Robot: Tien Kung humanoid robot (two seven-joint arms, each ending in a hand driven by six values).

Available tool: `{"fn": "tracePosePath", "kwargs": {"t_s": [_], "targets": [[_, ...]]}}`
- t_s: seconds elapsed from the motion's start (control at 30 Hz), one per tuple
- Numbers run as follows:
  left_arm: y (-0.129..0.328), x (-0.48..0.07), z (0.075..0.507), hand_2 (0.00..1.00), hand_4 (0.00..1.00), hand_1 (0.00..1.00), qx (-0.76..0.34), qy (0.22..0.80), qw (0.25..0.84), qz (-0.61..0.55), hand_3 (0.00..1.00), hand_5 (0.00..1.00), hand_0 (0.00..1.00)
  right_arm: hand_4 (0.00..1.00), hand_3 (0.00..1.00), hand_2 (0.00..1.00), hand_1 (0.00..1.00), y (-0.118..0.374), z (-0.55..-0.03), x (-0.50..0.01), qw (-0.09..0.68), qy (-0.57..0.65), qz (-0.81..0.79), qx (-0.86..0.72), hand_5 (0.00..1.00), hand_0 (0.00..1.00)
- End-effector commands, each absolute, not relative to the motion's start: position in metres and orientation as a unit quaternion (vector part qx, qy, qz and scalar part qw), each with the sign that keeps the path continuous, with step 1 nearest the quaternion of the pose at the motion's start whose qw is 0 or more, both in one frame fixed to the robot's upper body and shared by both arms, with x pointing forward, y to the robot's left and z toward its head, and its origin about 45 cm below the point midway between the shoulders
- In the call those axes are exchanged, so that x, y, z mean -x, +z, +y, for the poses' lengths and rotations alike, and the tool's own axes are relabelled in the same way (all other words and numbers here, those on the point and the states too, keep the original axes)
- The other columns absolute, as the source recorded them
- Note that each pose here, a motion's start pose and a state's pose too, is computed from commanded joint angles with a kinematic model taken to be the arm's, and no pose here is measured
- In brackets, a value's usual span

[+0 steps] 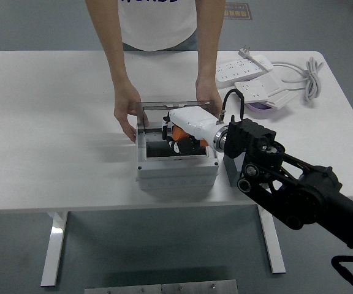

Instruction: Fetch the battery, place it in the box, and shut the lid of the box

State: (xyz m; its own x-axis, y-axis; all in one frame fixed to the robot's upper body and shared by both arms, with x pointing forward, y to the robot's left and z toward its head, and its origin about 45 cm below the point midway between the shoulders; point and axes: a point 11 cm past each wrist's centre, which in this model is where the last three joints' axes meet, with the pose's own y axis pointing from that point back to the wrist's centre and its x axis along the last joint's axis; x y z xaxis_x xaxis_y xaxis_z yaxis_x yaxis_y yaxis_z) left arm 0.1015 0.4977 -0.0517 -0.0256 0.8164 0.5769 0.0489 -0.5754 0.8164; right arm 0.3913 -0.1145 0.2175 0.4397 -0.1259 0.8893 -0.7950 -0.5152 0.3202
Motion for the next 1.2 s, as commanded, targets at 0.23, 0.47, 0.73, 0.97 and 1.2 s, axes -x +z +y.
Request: {"fn": "tracePosePath", "kwargs": {"t_s": [0.23, 0.47, 0.73, 0.97, 1.2], "targets": [[-0.0515, -0.102, 0.4977, 0.602, 0.585, 0.699, -0.627, 0.628, 0.306, 0.345, 0.59, 0.006, 0.628, 0.173, 0.32, 0.262, 0.217, 0.2159, -0.1148, -0.3914, 0.38, 0.42, -0.309, -0.764, 0.002, 0.204], [-0.0514, -0.1027, 0.4975, 0.602, 0.585, 0.699, -0.627, 0.628, 0.306, 0.344, 0.591, 0.006, 0.628, 0.181, 0.313, 0.27, 0.222, 0.2139, -0.1152, -0.3914, 0.374, 0.41, -0.31, -0.772, 0.002, 0.206], [-0.0512, -0.1032, 0.4974, 0.602, 0.585, 0.699, -0.627, 0.628, 0.306, 0.344, 0.591, 0.006, 0.627, 0.475, 0.379, 0.369, 0.258, 0.2123, -0.1148, -0.3909, 0.367, 0.407, -0.312, -0.776, 0.002, 0.217], [-0.0514, -0.1028, 0.4971, 0.601, 0.585, 0.699, -0.628, 0.627, 0.306, 0.345, 0.591, 0.005, 0.627, 0.53, 0.417, 0.426, 0.291, 0.2114, -0.1141, -0.3903, 0.36, 0.404, -0.312, -0.781, 0.048, 0.21], [-0.0513, -0.1031, 0.4972, 0.599, 0.585, 0.699, -0.628, 0.627, 0.306, 0.345, 0.591, 0.005, 0.627, 0.654, 0.428, 0.423, 0.295, 0.2107, -0.1153, -0.3906, 0.358, 0.402, -0.314, -0.782, 0.072, 0.194]]}}
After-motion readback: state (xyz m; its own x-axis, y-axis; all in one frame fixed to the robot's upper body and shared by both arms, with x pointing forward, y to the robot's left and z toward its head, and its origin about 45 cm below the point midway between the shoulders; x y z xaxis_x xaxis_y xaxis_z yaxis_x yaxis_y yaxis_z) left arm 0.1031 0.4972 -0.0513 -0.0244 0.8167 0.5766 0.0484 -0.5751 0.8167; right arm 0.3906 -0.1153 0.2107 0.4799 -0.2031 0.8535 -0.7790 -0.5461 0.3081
